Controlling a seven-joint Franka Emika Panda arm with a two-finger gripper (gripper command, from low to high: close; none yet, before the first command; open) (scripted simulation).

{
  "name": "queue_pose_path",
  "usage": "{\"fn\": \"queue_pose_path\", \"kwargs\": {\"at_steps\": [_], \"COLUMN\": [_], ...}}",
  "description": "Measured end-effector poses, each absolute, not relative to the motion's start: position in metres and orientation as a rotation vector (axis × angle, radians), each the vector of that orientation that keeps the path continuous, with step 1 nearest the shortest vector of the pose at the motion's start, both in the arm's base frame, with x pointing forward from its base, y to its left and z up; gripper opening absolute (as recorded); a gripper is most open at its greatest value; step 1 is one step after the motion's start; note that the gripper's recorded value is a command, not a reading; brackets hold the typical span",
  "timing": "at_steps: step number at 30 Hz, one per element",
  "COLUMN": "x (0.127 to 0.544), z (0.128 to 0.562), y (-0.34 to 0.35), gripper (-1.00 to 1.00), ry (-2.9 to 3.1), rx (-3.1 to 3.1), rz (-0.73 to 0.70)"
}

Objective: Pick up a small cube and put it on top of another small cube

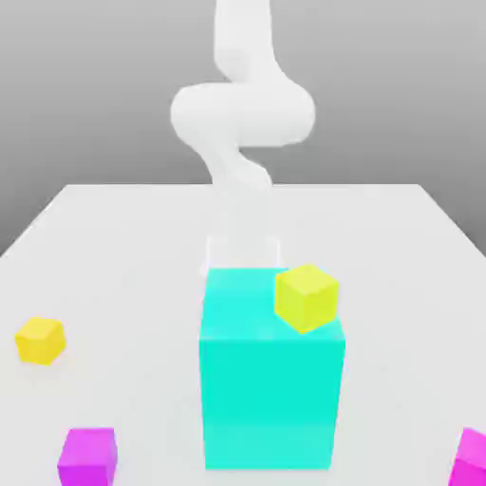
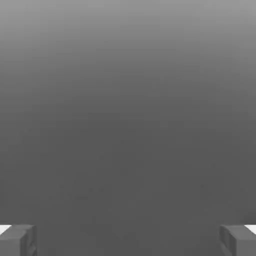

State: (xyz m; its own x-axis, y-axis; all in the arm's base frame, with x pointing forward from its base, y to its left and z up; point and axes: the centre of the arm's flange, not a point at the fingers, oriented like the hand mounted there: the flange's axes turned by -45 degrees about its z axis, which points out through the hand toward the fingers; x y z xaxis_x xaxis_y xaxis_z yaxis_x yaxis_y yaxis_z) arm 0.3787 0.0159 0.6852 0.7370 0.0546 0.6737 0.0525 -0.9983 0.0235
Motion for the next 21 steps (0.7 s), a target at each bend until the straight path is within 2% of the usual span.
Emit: {"fn": "queue_pose_path", "kwargs": {"at_steps": [5,11,16,21], "x": [0.437,0.487,0.512,0.518], "z": [0.624,0.541,0.461,0.376], "y": [0.055,0.108,0.156,0.21], "gripper": [0.0,0.0,0.0,0.0], "ry": [0.326,0.61,0.85,1.106], "rx": [2.96,2.967,2.945,2.893], "rz": [0.948,0.73,0.548,0.365]}}
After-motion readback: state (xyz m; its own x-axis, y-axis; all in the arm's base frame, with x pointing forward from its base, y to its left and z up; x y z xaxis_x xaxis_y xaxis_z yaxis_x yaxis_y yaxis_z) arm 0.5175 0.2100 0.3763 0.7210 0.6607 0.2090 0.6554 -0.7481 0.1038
